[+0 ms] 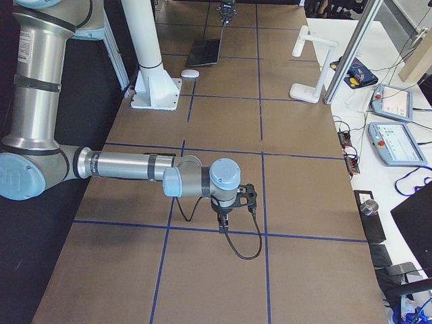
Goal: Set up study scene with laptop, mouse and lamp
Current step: 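Push the laptop with the left gripper farther from the robot, beside the lamp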
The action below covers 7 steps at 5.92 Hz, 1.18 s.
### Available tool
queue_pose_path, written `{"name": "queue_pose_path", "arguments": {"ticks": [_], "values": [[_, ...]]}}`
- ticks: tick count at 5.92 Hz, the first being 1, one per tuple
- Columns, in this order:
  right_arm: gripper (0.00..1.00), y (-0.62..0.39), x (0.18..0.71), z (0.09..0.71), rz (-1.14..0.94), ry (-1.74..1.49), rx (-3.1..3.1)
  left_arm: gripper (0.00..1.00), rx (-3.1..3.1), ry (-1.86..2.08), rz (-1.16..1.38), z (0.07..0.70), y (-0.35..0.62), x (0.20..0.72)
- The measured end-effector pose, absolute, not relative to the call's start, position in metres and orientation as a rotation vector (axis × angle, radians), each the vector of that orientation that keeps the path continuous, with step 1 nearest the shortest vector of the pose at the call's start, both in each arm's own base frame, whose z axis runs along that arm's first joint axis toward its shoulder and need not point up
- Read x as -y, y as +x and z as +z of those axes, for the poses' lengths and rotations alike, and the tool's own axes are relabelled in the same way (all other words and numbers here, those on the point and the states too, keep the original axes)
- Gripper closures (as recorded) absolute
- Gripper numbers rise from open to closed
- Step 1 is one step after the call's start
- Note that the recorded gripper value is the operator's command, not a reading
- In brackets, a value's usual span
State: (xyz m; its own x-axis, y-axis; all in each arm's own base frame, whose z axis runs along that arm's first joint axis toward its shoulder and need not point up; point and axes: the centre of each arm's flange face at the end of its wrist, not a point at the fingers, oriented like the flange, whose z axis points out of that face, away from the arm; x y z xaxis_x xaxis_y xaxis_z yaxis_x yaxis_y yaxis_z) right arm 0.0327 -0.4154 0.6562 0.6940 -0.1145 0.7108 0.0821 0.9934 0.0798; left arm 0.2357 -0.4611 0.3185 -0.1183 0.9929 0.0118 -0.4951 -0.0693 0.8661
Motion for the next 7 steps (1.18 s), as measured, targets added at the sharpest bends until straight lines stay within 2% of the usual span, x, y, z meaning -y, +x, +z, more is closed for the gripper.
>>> {"name": "queue_pose_path", "arguments": {"ticks": [4, 7], "values": [[0.00, 0.033, 0.416, 0.656, -0.112, 0.052, 0.796, 1.00, -0.833, 0.784, 1.488, 0.244, 0.322, 0.619], [0.00, 0.033, 0.414, 0.657, -0.110, 0.048, 0.796, 0.98, -0.827, 0.811, 1.416, 0.212, 0.370, 0.697]]}}
